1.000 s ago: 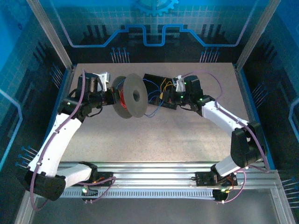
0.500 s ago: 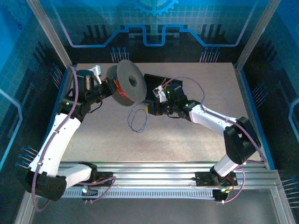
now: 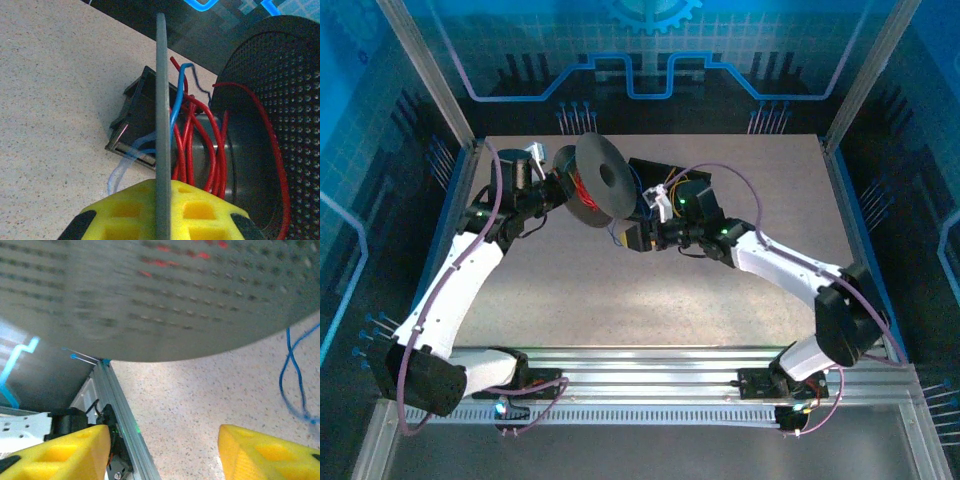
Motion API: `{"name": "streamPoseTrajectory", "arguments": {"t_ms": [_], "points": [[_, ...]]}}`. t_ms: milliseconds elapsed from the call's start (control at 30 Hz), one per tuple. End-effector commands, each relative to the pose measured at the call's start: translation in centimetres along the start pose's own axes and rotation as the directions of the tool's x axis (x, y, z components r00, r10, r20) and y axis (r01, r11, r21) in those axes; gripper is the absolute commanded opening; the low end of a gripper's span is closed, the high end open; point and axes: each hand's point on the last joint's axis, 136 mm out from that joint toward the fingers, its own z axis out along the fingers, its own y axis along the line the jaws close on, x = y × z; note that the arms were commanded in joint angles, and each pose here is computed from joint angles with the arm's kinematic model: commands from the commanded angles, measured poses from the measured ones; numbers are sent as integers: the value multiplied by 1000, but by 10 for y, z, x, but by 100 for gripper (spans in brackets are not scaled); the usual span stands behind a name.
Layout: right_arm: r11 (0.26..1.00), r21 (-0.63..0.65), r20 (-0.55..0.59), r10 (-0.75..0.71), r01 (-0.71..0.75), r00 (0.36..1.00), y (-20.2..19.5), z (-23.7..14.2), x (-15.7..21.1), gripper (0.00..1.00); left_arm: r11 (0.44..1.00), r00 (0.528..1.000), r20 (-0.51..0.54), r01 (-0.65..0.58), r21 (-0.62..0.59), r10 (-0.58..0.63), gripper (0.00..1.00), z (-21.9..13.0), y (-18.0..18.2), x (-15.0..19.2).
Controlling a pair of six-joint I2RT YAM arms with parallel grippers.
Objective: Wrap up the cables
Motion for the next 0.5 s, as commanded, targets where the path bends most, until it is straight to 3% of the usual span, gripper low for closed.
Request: {"name": "streamPoseTrajectory", "arguments": {"t_ms": [0, 267, 467], "points": [[999, -5, 36, -46, 46, 998, 11, -22, -2, 64, 996, 995, 94, -38, 83, 30, 0, -22, -23, -22], [999, 34, 147, -27, 22, 989, -3, -72, -5, 74, 994, 996, 78, -55, 92, 48, 0, -35, -26, -18], [995, 49, 188, 81, -91, 979, -40, -90, -11, 69, 990, 996, 67, -72, 118, 64, 0, -47, -33, -14]]}}
